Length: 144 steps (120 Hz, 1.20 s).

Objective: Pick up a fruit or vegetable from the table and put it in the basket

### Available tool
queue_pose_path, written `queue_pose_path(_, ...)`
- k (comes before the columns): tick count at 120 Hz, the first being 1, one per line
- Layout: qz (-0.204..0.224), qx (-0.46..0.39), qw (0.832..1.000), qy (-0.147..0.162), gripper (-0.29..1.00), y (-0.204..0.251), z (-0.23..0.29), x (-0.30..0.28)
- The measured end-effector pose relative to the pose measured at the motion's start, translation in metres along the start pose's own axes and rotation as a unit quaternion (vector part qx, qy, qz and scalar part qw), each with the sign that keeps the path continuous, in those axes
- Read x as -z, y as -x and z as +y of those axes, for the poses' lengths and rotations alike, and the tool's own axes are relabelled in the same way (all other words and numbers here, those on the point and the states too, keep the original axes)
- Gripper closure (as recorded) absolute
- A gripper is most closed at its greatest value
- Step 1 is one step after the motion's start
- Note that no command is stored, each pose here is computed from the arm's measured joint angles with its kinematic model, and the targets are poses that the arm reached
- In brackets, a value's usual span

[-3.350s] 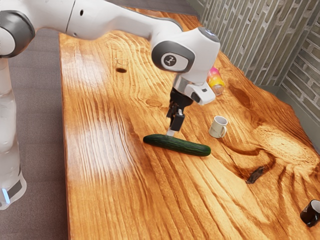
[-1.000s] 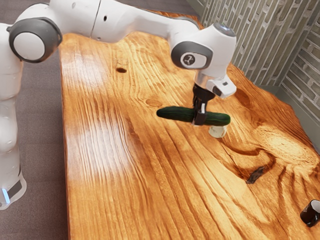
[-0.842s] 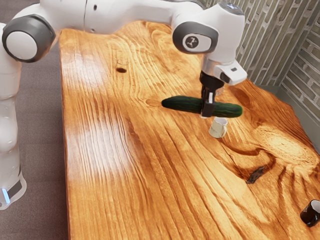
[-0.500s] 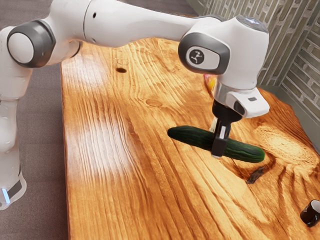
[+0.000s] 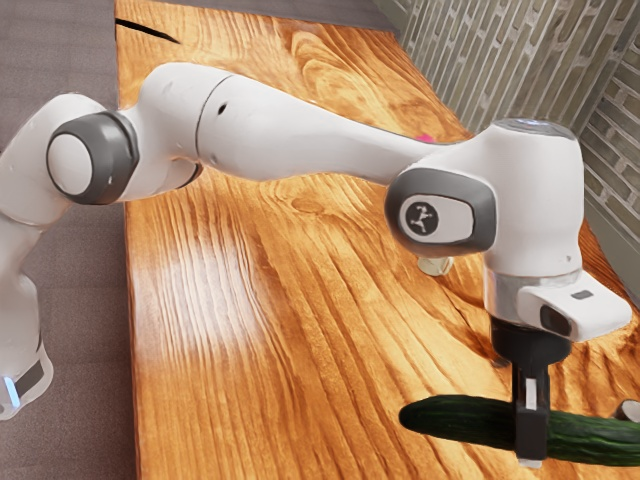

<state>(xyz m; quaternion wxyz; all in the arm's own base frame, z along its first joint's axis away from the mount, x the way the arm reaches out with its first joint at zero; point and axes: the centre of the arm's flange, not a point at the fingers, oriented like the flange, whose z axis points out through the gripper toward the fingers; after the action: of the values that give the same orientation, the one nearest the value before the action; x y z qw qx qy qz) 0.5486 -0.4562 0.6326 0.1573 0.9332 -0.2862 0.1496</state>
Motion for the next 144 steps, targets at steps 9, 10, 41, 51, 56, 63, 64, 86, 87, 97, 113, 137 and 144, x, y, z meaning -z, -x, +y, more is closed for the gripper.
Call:
queue_pose_path(9,0.025,-0.002,0.998,0.064,0.50,-0.010,0.034,-0.011)
queue_pose_path(10,0.029,-0.002,0.997,0.071,0.50,-0.011,0.038,-0.011)
queue_pose_path(41,0.133,0.005,0.969,0.207,0.50,-0.040,0.098,-0.043)
queue_pose_path(51,0.166,0.011,0.963,0.214,0.50,-0.047,0.089,-0.066)
queue_pose_path(56,0.182,0.013,0.959,0.216,0.50,-0.050,0.084,-0.078)
queue_pose_path(63,0.205,0.012,0.955,0.215,0.51,-0.053,0.078,-0.095)
queue_pose_path(64,0.209,0.011,0.954,0.215,0.51,-0.053,0.077,-0.097)
queue_pose_path(86,0.266,-0.002,0.942,0.202,0.52,-0.057,0.060,-0.131)
queue_pose_path(87,0.268,-0.002,0.942,0.202,0.52,-0.057,0.060,-0.132)
queue_pose_path(97,0.287,-0.012,0.937,0.197,0.50,-0.058,0.057,-0.132)
queue_pose_path(113,0.302,-0.027,0.930,0.206,0.21,-0.057,0.065,-0.127)
queue_pose_path(137,0.315,-0.048,0.926,0.201,0.05,-0.058,0.067,-0.120)
queue_pose_path(144,0.322,-0.066,0.926,0.187,0.04,-0.062,0.065,-0.084)
